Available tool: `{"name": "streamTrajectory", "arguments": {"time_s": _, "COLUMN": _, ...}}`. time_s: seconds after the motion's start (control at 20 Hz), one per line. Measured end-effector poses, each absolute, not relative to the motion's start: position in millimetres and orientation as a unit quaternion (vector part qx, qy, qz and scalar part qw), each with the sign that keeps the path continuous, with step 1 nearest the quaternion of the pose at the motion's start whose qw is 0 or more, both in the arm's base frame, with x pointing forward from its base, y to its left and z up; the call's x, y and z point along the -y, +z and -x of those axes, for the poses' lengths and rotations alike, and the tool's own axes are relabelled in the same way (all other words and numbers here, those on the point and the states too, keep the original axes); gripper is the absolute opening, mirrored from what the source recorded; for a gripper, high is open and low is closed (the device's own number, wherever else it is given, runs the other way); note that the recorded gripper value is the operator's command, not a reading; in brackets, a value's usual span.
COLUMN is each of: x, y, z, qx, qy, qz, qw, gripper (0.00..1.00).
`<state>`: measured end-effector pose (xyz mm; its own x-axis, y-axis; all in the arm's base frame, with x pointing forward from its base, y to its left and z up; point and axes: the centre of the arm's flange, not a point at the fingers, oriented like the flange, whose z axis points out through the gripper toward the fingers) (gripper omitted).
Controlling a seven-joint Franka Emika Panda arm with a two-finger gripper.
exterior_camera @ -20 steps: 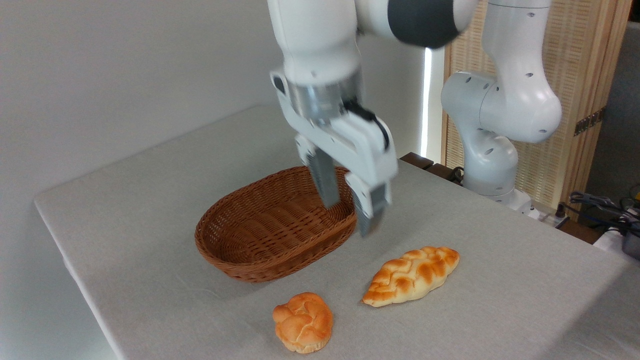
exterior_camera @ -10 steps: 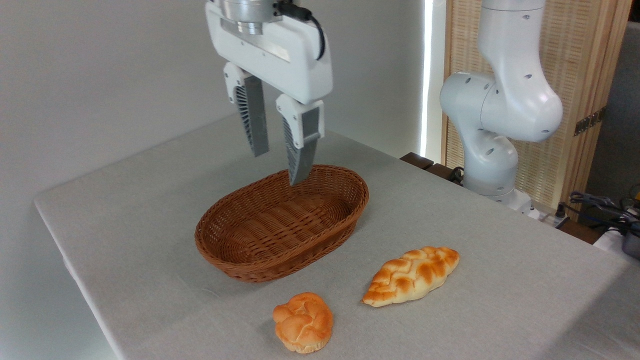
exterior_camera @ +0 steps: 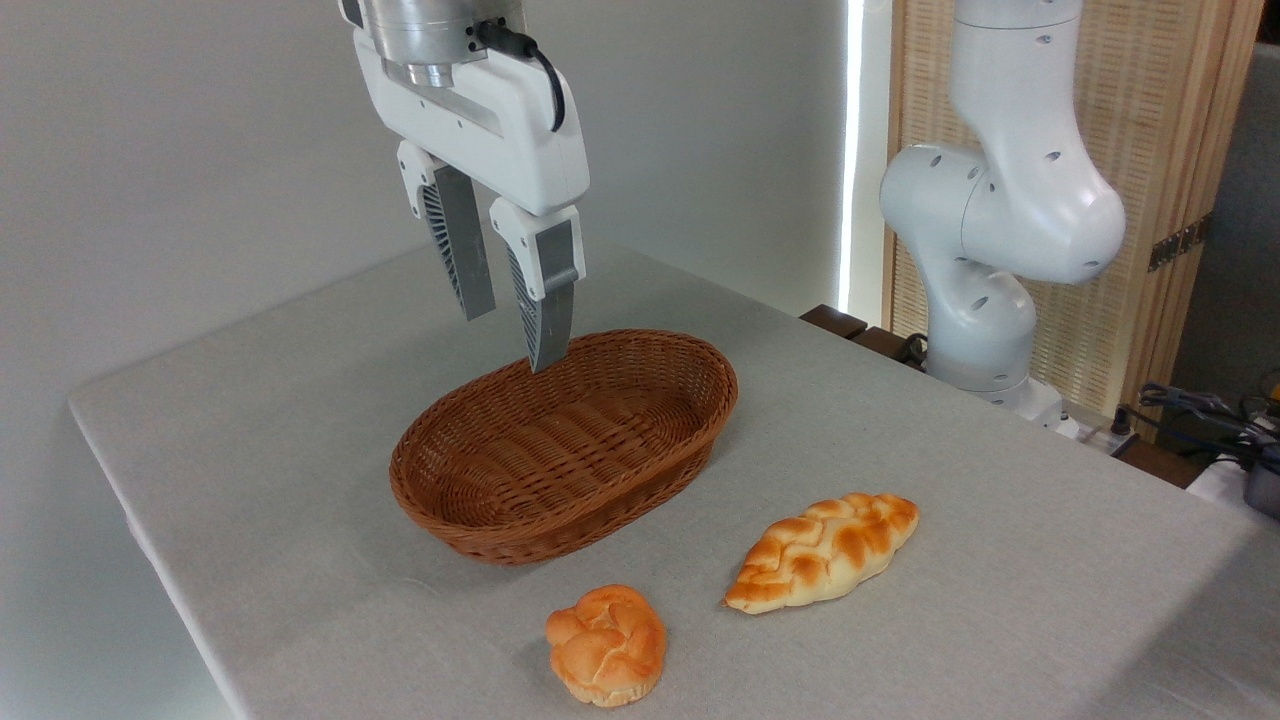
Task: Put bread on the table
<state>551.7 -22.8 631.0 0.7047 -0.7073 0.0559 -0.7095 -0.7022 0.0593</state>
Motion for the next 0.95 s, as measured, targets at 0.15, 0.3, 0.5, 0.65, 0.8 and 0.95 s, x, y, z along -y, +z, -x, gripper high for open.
{"name": "streamTrajectory", "arguments": {"time_s": 0.15, "x": 30.8, "y": 626.4, "z": -553.0, "qx": 0.379, "qy": 0.005, "qz": -0.925, "qw": 0.018, "gripper": 1.00}}
{"name": "streamTrajectory", "arguments": {"time_s": 0.3, "x": 33.6, "y": 625.3, "z": -553.1, "qx": 0.380, "qy": 0.003, "qz": -0.925, "qw": 0.013, "gripper": 1.00}}
{"name": "streamTrajectory", "arguments": {"time_s": 0.5, "x": 33.6, "y": 624.6, "z": -553.1, "qx": 0.380, "qy": 0.003, "qz": -0.925, "qw": 0.013, "gripper": 1.00}}
{"name": "streamTrajectory", "arguments": {"time_s": 0.65, "x": 33.5, "y": 623.7, "z": -553.1, "qx": 0.380, "qy": 0.002, "qz": -0.925, "qw": 0.014, "gripper": 1.00}}
{"name": "streamTrajectory", "arguments": {"time_s": 0.8, "x": 33.1, "y": 623.2, "z": -553.1, "qx": 0.379, "qy": 0.001, "qz": -0.925, "qw": 0.014, "gripper": 1.00}}
{"name": "streamTrajectory", "arguments": {"time_s": 0.95, "x": 30.4, "y": 623.2, "z": -553.2, "qx": 0.377, "qy": 0.001, "qz": -0.926, "qw": 0.013, "gripper": 1.00}}
